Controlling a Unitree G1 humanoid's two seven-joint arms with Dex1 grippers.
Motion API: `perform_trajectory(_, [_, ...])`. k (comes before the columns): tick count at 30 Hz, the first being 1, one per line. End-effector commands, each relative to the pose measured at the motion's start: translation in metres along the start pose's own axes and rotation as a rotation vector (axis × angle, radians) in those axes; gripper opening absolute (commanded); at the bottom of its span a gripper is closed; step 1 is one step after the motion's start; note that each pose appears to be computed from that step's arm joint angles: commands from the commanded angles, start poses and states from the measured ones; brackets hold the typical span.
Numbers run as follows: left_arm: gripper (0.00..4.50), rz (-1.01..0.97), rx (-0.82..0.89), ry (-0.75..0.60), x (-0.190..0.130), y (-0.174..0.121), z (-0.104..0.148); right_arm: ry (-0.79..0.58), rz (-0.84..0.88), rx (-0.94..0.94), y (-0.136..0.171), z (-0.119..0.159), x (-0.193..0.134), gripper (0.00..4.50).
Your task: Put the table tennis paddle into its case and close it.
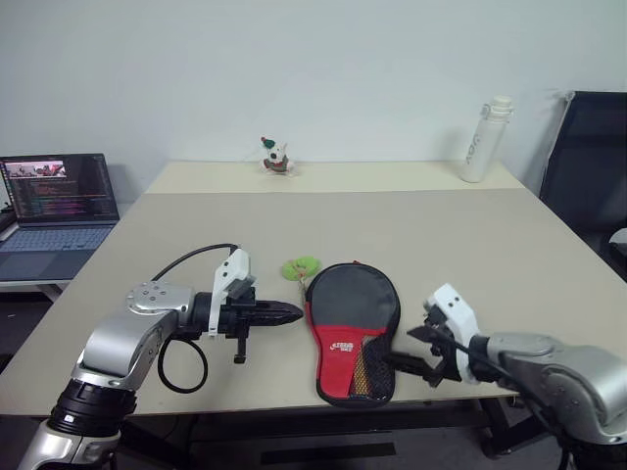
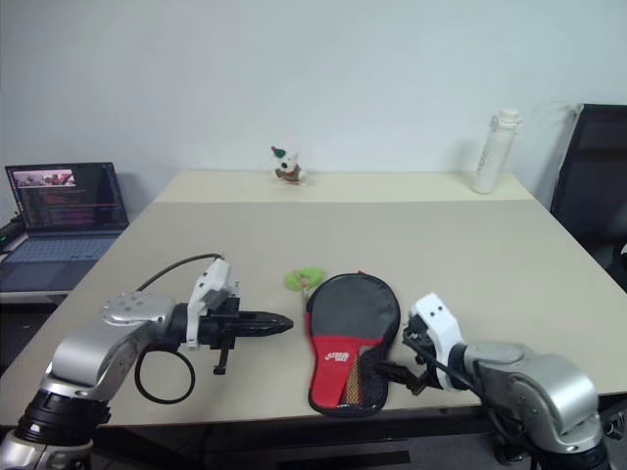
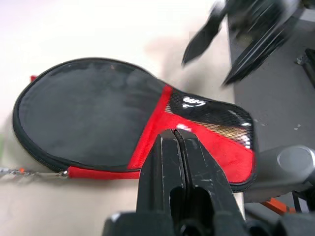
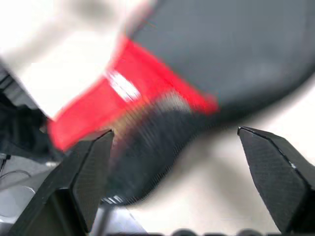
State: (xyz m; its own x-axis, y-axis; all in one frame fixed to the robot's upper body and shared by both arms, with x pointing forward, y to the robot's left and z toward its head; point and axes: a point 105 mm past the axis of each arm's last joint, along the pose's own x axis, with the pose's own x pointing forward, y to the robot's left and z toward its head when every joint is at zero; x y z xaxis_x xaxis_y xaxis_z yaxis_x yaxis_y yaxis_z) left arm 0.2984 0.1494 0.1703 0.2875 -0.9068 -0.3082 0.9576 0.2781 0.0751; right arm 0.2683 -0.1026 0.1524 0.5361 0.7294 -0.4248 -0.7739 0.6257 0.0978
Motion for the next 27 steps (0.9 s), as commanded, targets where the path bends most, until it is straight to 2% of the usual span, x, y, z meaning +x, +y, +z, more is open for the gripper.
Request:
perform_trajectory(1, [0.00, 0.014, 0.010, 0.035, -0.004, 0.005, -0.003, -0.132, 0.035, -0.078, -0.001, 0.037, 0.009, 4.44])
perform_trajectory(2, [0.00, 0.015, 0.009, 0.050, -0.005, 0.006, -0.007, -0.147, 0.026, -0.083, -0.005, 0.043, 0.015, 4.44])
perform_trajectory(4, [0.58, 0.025, 0.006, 0.059, -0.005, 0.008, -0.010, -0.166, 0.014, -0.091, -0.010, 0.049, 0.024, 4.50])
perform_trajectory(10, [2.72, 0.293, 0.067, 0.120, -0.010, 0.049, -0.026, -0.154, -0.063, -0.145, -0.025, 0.050, 0.072, 4.50])
perform_trajectory(15, [4.46, 0.495, 0.082, 0.080, -0.005, 0.077, -0.022, -0.100, -0.075, -0.206, -0.021, 0.036, 0.094, 4.50])
perform_trajectory(19, [4.46, 0.623, 0.033, 0.028, -0.004, 0.096, -0.017, -0.087, -0.064, -0.211, -0.017, 0.030, 0.100, 4.50])
perform_trajectory(22, [4.46, 0.766, -0.011, 0.026, -0.004, 0.123, -0.018, -0.083, -0.057, -0.208, -0.014, 0.028, 0.103, 4.50])
perform_trajectory(27, [4.46, 0.779, -0.118, 0.053, 0.011, 0.146, -0.027, -0.084, -0.055, -0.210, -0.012, 0.028, 0.107, 4.50])
